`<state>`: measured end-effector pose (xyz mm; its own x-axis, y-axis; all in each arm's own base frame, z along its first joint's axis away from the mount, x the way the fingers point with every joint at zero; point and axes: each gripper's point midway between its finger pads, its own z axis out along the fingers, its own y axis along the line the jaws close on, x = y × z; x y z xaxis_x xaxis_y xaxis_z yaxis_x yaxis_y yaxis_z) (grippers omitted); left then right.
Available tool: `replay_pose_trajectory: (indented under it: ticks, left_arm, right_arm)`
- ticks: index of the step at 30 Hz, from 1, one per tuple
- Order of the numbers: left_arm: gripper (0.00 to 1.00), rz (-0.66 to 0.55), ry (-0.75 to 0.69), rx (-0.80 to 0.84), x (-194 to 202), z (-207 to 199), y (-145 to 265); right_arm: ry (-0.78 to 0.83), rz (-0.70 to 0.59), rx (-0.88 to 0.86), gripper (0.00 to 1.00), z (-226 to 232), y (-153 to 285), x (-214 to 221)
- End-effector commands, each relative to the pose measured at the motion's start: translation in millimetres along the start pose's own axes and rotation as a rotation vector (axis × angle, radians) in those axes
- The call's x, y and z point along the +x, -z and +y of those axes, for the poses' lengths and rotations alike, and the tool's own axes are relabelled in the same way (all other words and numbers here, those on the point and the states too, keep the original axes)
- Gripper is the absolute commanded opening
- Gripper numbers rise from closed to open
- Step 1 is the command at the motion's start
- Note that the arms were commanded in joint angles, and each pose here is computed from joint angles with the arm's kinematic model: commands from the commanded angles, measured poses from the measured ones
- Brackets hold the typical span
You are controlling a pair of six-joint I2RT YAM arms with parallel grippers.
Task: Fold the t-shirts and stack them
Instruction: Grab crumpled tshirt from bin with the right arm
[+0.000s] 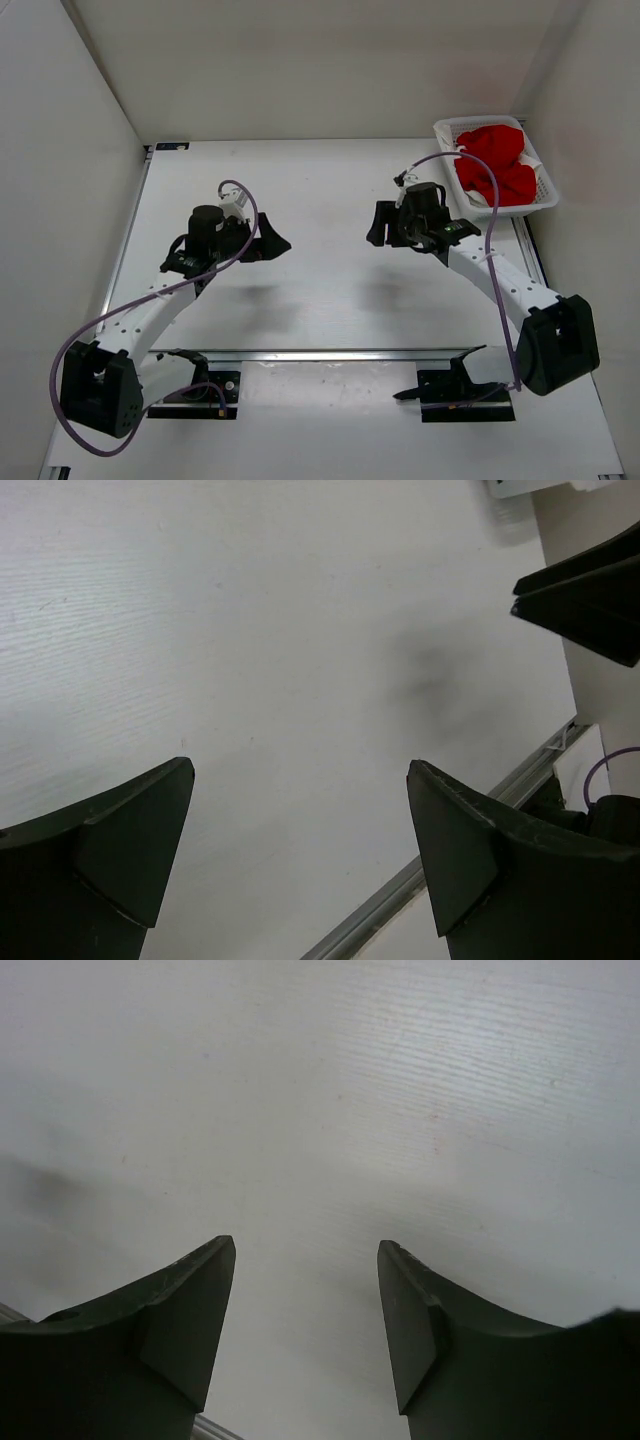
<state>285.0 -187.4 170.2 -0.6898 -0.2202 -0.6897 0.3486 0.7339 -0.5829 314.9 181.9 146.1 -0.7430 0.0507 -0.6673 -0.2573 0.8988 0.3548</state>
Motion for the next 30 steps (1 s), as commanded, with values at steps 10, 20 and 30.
replay_pose_trajectory:
  ticks: [10,20,30]
  left_arm:
    - [0.98,-0.047,-0.087,0.131,-17,-51,15]
    - [0.86,-0.002,0.05,0.045,4,-26,-13]
    - [0.5,0.036,0.031,0.06,30,-33,-26]
  right_arm:
    - [-0.03,-0.144,0.064,0.07,-20,15,-96]
    - [-0.21,-0.344,0.596,0.0,-204,87,-193]
    - [-0.218,-0.219,0.897,0.46,-330,57,-200]
